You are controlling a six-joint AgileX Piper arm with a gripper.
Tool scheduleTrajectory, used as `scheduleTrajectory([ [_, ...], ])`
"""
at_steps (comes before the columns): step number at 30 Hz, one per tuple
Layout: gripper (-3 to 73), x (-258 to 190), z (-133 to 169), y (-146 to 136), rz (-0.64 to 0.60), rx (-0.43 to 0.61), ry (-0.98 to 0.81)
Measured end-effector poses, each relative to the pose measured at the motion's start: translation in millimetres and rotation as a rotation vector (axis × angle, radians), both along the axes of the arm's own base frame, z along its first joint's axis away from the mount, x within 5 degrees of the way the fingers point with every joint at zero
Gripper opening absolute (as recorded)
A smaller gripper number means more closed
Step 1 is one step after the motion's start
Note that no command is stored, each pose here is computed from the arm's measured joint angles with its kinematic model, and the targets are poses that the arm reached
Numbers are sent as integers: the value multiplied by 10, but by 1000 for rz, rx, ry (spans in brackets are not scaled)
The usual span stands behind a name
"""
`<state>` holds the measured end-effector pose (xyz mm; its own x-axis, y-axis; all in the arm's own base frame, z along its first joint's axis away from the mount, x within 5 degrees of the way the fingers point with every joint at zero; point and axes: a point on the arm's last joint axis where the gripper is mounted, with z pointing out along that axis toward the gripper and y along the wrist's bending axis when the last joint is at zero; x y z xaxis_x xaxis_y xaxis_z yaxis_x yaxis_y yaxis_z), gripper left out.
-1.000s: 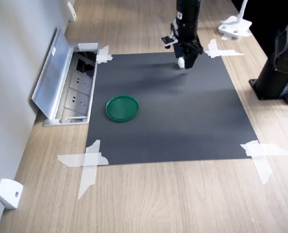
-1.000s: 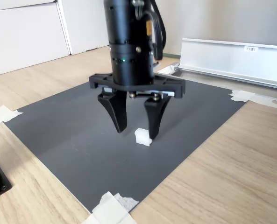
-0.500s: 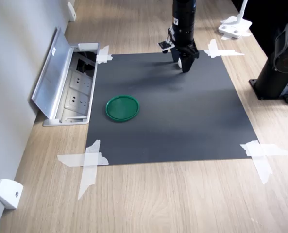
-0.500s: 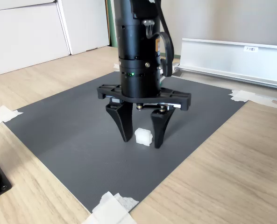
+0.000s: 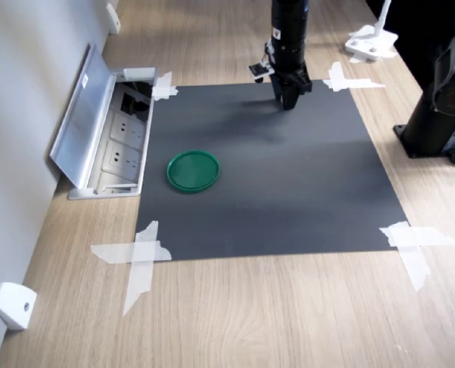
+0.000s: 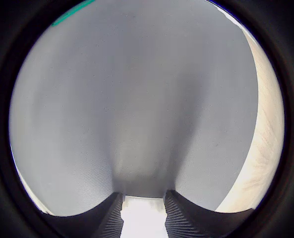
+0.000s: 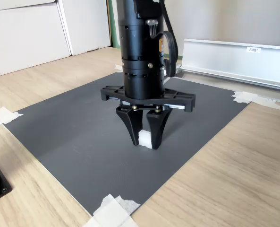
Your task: Grasp a white terminal and put it on the green lid.
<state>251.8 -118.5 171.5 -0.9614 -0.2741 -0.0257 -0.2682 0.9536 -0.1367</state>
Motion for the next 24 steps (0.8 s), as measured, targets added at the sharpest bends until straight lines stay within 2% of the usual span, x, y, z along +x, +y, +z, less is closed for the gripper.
scheduleTrajectory([
  [5, 318, 188, 305, 158, 50, -12, -44],
  [13, 318, 803, 731, 939, 177, 68, -192],
  [19, 318, 1243, 570, 1416, 230, 105, -183],
  [24, 318, 1474, 342, 1547, 239, 120, -158],
])
